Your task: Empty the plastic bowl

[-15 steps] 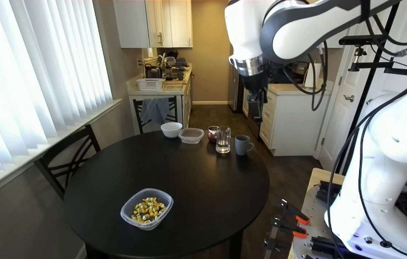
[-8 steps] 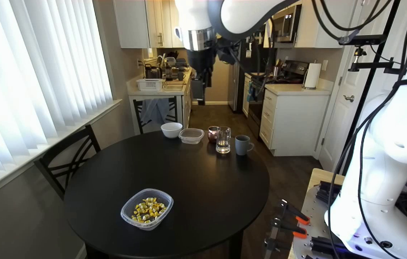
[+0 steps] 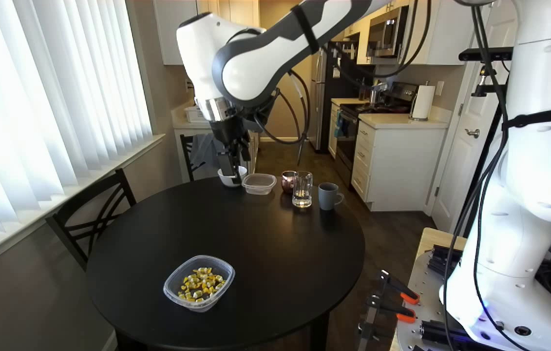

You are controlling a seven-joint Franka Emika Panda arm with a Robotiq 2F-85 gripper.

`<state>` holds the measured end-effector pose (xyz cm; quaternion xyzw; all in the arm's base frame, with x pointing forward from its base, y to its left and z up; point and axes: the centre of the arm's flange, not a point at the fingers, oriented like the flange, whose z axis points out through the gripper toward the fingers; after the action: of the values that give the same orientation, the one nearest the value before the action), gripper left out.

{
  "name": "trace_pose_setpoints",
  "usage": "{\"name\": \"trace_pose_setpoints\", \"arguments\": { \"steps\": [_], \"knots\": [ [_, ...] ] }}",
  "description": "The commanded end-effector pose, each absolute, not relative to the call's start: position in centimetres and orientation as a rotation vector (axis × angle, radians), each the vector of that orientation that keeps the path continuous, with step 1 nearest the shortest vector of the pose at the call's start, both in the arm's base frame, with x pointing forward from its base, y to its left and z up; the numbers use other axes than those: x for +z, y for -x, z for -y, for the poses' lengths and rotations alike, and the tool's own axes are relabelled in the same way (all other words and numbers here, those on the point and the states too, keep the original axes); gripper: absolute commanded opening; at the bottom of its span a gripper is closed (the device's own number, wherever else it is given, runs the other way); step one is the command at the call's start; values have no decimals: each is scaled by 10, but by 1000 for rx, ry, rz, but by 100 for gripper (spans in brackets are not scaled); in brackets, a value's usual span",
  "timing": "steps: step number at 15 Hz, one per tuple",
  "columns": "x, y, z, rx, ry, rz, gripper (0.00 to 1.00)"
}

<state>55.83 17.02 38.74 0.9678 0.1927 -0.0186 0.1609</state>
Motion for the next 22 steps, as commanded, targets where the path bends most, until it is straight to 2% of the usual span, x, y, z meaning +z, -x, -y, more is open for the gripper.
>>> {"name": "trace_pose_setpoints", "arguments": {
  "steps": [1, 5, 6, 13, 17, 22],
  "knots": [
    [346, -604, -163, -200, -2813, -622, 100],
    [291, -622, -159, -340, -2825, -683, 100],
    [302, -605, -156, -262, -2813, -627, 100],
    [283, -617, -159, -305, -2820, -649, 100],
    [221, -645, -181, -153, -2885, -707, 100],
    [176, -651, -175, 3, -3017, -670, 100]
  ]
}}
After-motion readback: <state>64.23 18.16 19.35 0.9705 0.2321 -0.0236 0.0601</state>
